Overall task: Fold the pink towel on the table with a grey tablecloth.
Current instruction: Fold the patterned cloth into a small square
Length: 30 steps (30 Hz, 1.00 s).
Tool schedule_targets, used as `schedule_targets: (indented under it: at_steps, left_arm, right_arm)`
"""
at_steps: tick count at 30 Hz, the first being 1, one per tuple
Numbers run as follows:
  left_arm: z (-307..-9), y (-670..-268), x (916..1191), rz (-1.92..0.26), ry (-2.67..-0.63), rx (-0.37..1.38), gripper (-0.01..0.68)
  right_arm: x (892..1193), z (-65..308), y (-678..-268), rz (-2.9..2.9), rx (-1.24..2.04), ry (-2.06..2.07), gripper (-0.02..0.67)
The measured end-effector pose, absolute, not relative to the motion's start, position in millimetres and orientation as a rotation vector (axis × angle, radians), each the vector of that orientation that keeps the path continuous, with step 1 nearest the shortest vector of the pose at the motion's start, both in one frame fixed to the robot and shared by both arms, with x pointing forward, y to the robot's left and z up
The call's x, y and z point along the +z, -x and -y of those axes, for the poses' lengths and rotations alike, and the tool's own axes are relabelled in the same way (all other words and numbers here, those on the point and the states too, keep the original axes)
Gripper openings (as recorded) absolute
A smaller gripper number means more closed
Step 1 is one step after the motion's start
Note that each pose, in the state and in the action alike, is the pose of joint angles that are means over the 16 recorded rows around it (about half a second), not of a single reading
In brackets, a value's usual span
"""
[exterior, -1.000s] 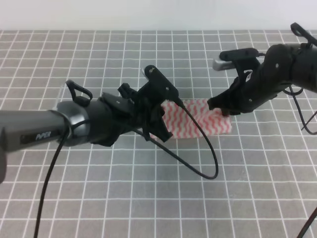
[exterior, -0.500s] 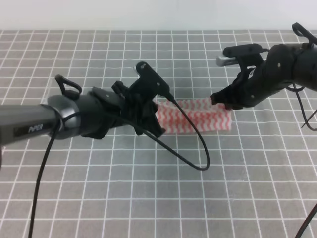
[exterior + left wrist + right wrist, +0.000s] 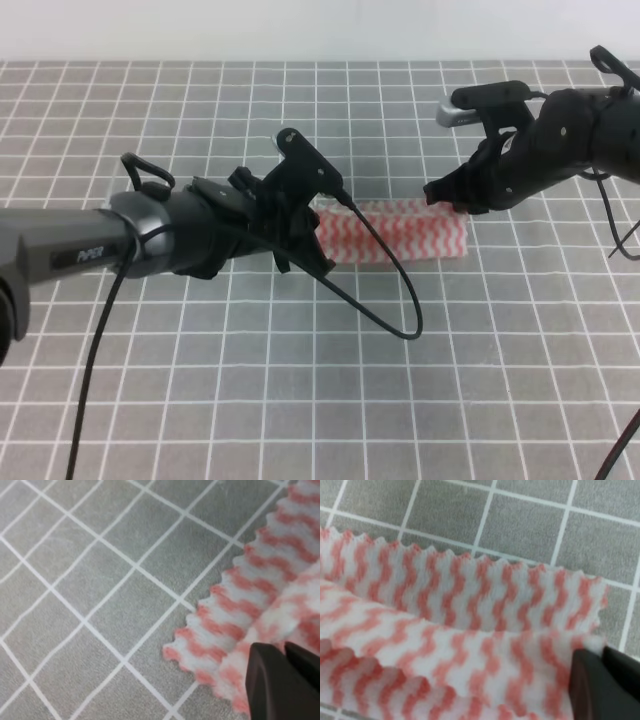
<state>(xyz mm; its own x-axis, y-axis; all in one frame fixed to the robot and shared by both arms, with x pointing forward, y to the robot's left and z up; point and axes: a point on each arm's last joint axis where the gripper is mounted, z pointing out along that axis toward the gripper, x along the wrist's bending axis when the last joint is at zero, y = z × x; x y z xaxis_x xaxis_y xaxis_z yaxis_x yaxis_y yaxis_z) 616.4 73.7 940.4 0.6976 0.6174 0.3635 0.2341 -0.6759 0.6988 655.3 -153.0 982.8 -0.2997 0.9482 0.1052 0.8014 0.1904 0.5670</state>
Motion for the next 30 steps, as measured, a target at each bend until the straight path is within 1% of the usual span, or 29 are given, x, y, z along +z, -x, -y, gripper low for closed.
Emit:
schedule_targets:
  at_steps: [5,15,19,24,30]
  left_arm:
    - [-74.5,-617.3,938.2,-0.657,-2.277,0.798,0.0]
    - [-78.2,-621.8,933.7,-0.697,-2.283,0.859,0.0]
    - [-78.4,-625.1,931.5,-0.707,-2.284,0.883,0.001]
    - [-76.2,-630.7,929.2,-0.708,-2.281,0.901,0.019]
    - [-71.6,-638.0,930.3,-0.683,-2.273,0.917,0.098]
  right_arm:
    - [981.2,152.4,-657.9,-2.194,0.792,-1.654,0.034]
    - [977.9,149.3,-667.5,-2.186,0.81,-1.638,0.193]
    - [979.9,148.0,-670.7,-2.189,0.81,-1.637,0.244]
    - [985.4,147.8,-671.7,-2.2,0.801,-1.636,0.272]
    - [988.4,151.0,-670.1,-2.221,0.766,-1.667,0.279]
